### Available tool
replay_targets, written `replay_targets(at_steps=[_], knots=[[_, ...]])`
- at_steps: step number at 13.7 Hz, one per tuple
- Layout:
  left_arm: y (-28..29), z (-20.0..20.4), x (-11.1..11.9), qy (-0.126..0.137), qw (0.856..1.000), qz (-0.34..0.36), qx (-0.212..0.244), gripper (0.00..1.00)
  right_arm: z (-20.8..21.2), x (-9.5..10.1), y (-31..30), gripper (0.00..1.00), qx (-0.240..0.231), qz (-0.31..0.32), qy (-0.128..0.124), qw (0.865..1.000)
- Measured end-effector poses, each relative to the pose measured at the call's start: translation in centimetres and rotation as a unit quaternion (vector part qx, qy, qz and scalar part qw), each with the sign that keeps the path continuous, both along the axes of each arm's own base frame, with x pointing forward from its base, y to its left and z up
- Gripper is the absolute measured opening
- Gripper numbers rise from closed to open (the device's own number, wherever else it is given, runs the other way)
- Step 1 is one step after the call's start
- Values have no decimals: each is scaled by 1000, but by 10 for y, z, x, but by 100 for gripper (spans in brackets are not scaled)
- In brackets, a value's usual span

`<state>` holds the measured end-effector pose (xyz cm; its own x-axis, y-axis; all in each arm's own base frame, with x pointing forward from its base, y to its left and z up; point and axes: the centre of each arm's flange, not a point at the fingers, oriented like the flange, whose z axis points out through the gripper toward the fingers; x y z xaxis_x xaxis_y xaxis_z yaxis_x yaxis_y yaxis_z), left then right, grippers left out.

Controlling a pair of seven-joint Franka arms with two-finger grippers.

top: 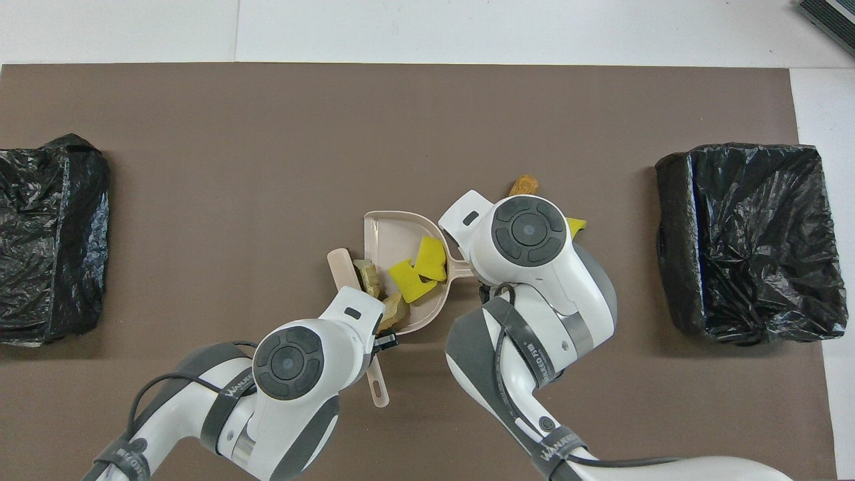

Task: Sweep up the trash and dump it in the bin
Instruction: 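Sweep the tan chunks into the dustpan with the left gripper's brush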

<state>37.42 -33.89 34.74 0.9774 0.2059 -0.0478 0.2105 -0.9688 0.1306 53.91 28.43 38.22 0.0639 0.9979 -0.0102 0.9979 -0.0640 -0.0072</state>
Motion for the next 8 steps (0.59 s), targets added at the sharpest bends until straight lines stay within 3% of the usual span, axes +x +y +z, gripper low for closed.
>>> replay_targets(at_steps=[5, 8], knots=[[9, 21, 18, 29, 999, 1, 15, 26, 1, 9, -17, 33, 14, -26, 6, 1000], [30, 43, 42, 31, 999, 4, 30, 26, 7, 13, -26, 33, 45, -48, 15, 998]])
